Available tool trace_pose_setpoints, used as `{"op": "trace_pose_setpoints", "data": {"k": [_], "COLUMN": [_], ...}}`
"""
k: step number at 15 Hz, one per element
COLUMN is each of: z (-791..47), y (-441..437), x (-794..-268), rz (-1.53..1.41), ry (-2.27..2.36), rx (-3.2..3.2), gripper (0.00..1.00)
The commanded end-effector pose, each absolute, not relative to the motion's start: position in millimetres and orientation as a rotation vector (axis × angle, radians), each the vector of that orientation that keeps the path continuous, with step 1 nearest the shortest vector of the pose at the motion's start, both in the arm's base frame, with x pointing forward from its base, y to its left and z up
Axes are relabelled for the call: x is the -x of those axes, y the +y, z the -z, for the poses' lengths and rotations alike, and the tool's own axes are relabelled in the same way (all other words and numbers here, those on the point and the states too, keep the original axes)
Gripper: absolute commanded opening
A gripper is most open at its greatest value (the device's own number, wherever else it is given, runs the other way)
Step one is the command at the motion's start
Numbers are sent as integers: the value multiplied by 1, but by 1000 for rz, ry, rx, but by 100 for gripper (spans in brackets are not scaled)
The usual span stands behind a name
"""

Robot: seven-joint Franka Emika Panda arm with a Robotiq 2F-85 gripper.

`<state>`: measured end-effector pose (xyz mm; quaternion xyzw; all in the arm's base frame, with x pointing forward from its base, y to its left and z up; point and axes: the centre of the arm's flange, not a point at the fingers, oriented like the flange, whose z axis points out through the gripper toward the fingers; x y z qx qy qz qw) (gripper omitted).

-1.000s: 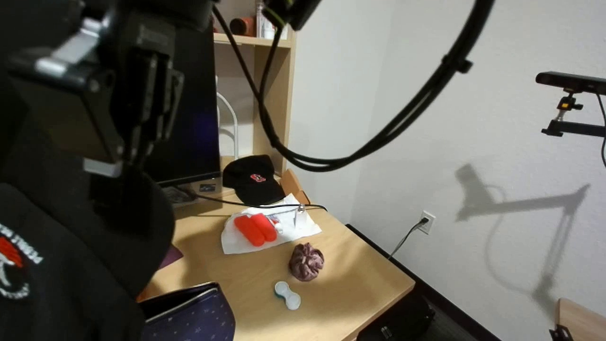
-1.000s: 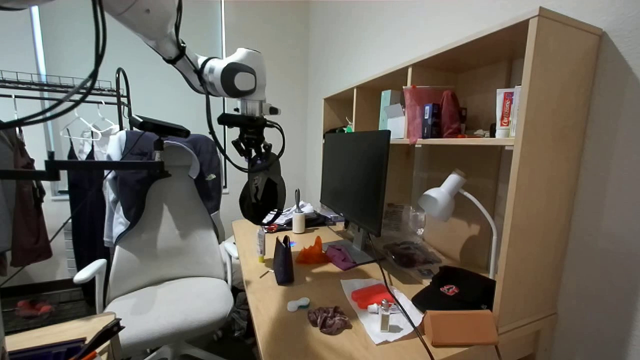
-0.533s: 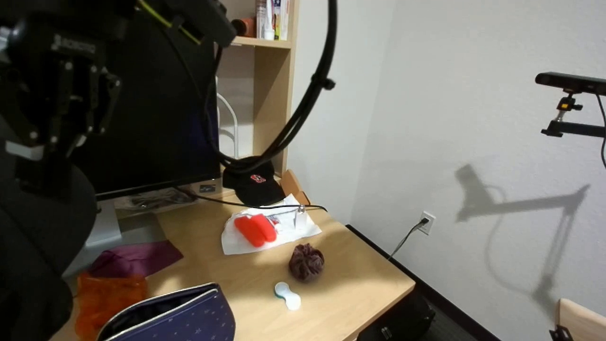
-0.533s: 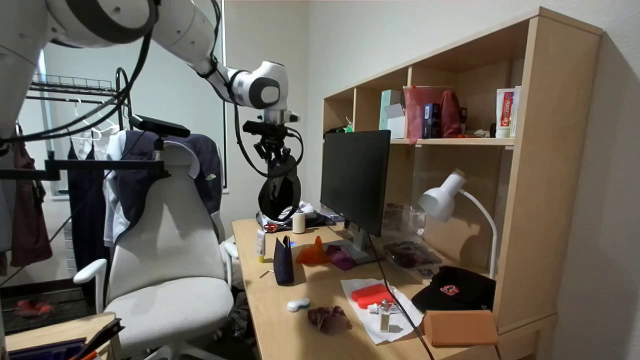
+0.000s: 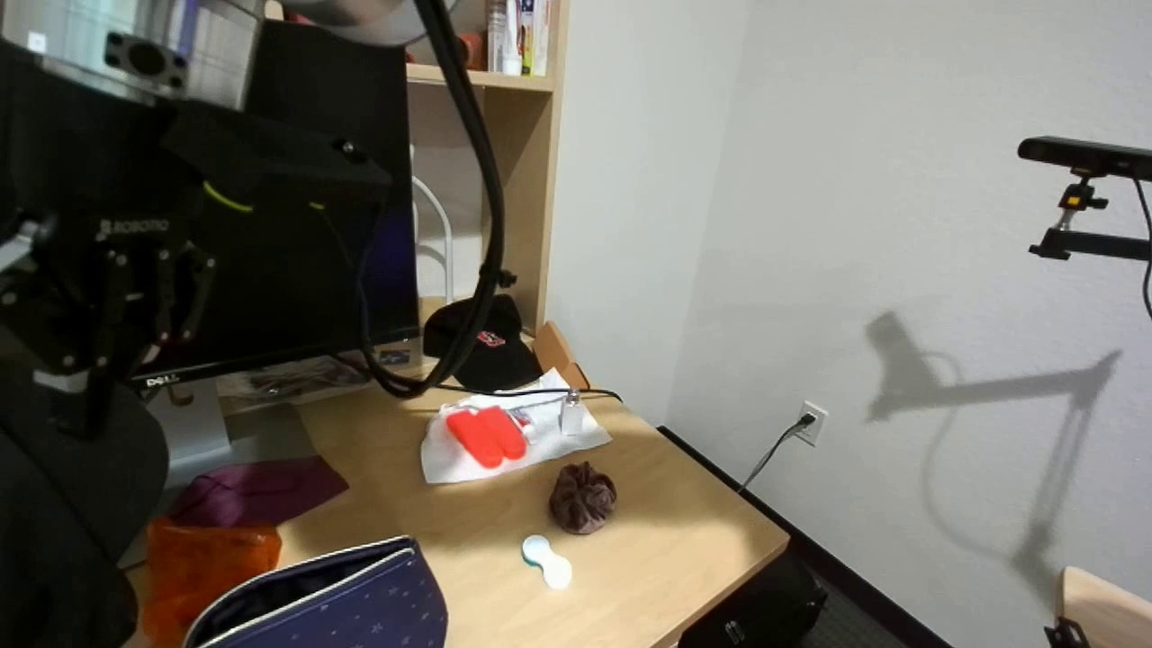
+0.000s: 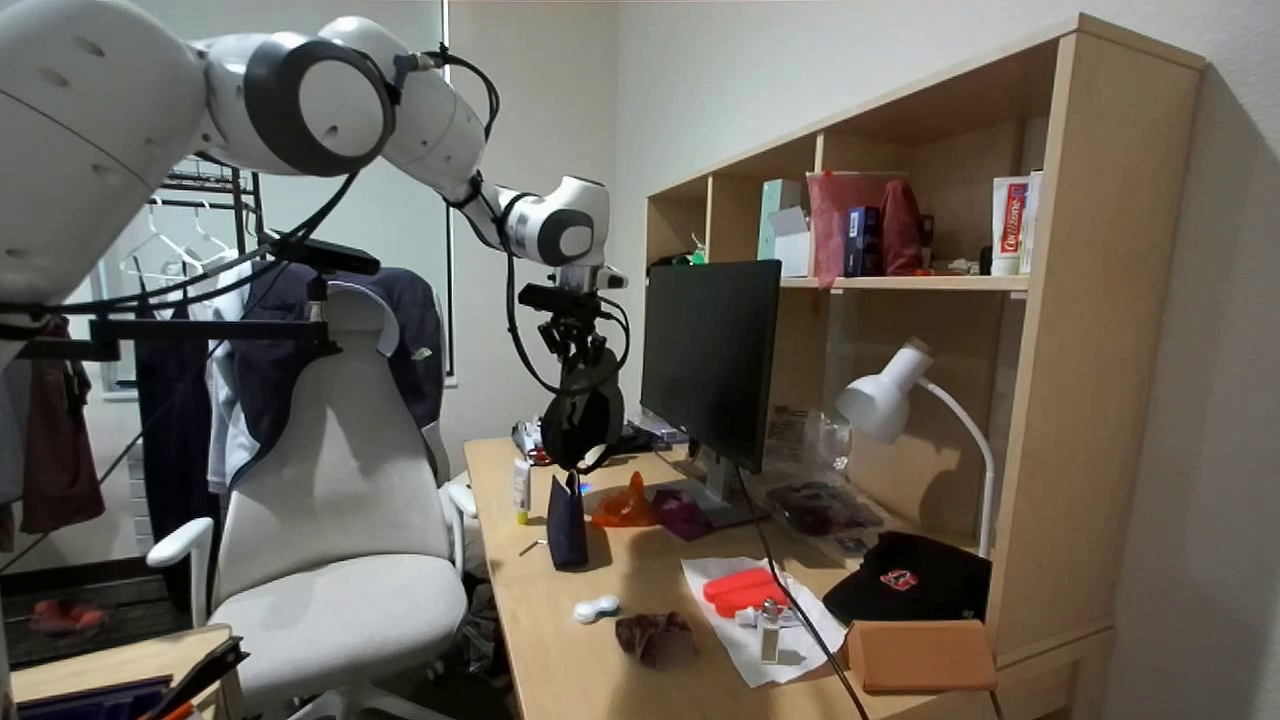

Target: Move one black cap to the left side of the desk

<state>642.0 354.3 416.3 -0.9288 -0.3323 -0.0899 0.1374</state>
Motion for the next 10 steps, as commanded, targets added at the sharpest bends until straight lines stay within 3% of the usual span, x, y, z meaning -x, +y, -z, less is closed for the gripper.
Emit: {"op": "trace_pose_setpoints", "data": {"k": [1, 8, 9, 10], "z": [-408, -381, -377, -373], "y": [357, 337, 335, 333], "x": [-662, -673, -674, -674], "rz": [264, 201, 186, 180], "ry": [-886, -677, -649, -627], "rx": [2731, 2821, 2831, 2842], "gripper": [8, 8, 33, 35]}}
